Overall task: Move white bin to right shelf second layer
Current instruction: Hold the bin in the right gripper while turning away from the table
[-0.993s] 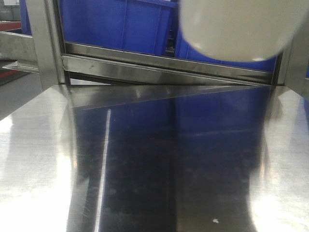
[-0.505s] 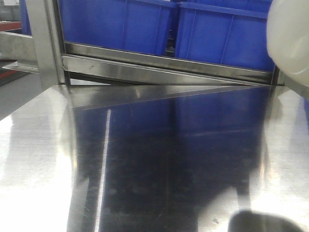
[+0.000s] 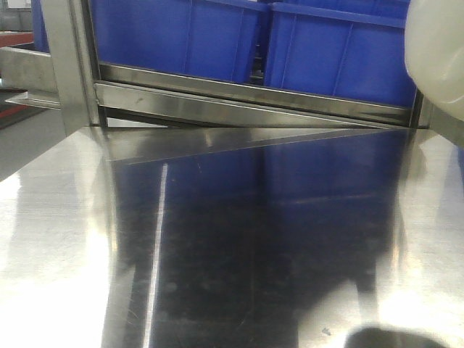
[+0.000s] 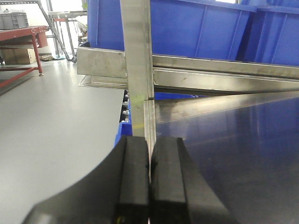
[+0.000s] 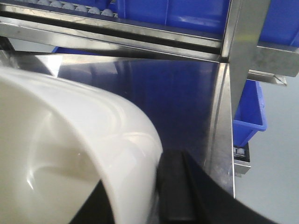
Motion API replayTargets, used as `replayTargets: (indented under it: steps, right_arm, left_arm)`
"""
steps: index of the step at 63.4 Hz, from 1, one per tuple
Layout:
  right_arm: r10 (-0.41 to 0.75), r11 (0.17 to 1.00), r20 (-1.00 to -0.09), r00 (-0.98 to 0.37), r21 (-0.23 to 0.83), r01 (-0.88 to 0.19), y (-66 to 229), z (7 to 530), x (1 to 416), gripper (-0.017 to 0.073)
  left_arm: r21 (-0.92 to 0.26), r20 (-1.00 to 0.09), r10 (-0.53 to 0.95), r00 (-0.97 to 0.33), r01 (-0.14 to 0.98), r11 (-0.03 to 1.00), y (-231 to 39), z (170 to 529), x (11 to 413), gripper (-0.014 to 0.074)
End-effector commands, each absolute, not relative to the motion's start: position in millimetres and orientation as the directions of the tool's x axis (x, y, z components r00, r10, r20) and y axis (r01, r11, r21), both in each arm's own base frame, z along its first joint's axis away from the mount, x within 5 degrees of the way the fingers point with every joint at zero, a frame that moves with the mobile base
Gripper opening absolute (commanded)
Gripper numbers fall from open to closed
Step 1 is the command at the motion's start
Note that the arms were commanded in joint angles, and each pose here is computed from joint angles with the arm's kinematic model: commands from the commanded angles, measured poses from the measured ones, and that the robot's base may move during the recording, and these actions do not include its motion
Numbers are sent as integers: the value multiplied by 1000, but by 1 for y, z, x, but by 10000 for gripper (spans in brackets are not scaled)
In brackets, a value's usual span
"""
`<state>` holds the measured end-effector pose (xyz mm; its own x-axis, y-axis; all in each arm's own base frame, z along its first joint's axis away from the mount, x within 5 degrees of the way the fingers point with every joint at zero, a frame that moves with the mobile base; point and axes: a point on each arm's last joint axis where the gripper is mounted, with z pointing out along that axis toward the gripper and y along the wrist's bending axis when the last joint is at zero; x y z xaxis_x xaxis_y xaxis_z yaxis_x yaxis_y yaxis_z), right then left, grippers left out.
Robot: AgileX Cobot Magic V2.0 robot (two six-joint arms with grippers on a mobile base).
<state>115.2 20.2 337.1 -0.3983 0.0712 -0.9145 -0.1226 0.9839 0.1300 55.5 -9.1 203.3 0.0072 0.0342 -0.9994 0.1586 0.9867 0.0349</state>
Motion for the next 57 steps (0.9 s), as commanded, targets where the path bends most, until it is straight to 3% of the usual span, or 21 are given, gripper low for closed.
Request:
replayTargets:
  steps: [1, 57]
  right_arm:
    - [101, 981, -954, -283, 143, -129, 20, 355, 116, 57]
    - [101, 981, -954, -283, 143, -129, 20, 355, 116, 57]
  left_arm:
    - [26, -998, 15, 68, 157, 987, -9, 199, 56, 85]
    - [26, -998, 15, 68, 157, 987, -9, 199, 56, 85]
